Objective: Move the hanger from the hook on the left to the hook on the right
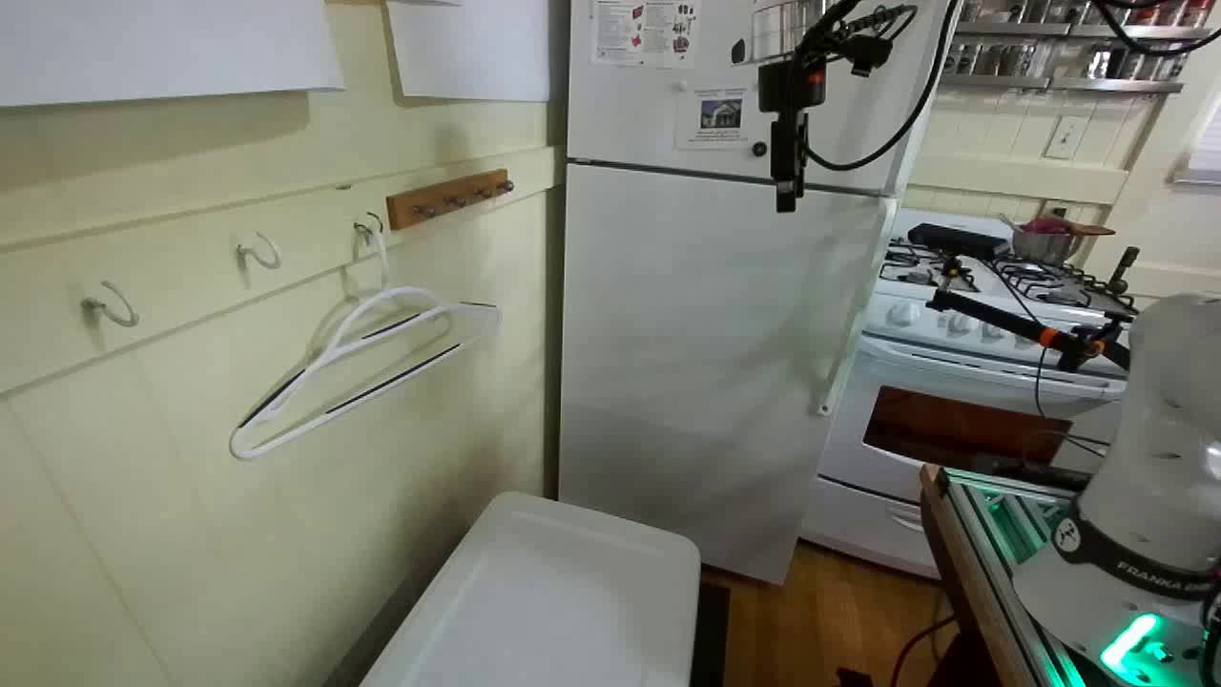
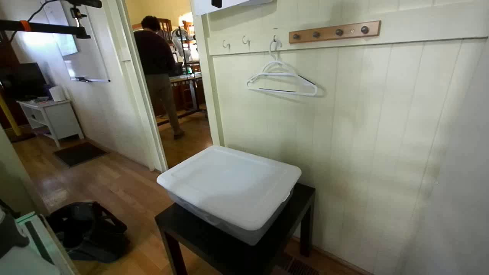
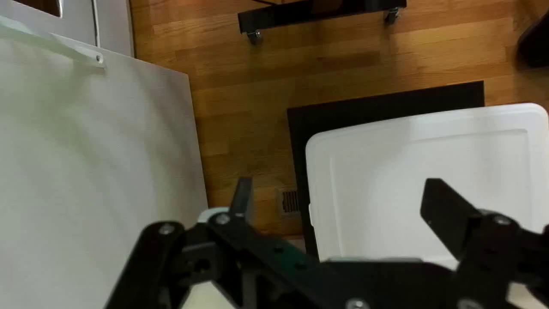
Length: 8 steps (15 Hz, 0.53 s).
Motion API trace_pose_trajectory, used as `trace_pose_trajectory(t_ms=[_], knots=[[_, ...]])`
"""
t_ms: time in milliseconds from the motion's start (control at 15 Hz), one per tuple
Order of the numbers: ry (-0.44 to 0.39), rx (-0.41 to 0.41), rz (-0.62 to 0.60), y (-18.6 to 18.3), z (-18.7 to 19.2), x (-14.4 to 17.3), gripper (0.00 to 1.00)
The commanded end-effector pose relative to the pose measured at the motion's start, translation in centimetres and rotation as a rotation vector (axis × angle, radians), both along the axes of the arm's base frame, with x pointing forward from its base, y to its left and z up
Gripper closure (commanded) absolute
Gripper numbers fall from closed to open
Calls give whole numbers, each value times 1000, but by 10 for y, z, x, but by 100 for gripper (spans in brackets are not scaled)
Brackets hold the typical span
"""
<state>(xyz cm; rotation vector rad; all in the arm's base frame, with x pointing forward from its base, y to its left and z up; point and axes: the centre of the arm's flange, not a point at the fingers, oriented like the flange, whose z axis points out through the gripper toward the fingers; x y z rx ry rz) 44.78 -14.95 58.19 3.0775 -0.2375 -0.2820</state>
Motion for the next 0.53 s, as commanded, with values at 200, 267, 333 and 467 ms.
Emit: trace_pose_trajectory(t_ms=[200,267,333,467], knots=[[0,0,0,0,0,0,0],[0,0,0,0,0,0,0],[0,0,0,0,0,0,0],[0,0,0,0,0,0,0]])
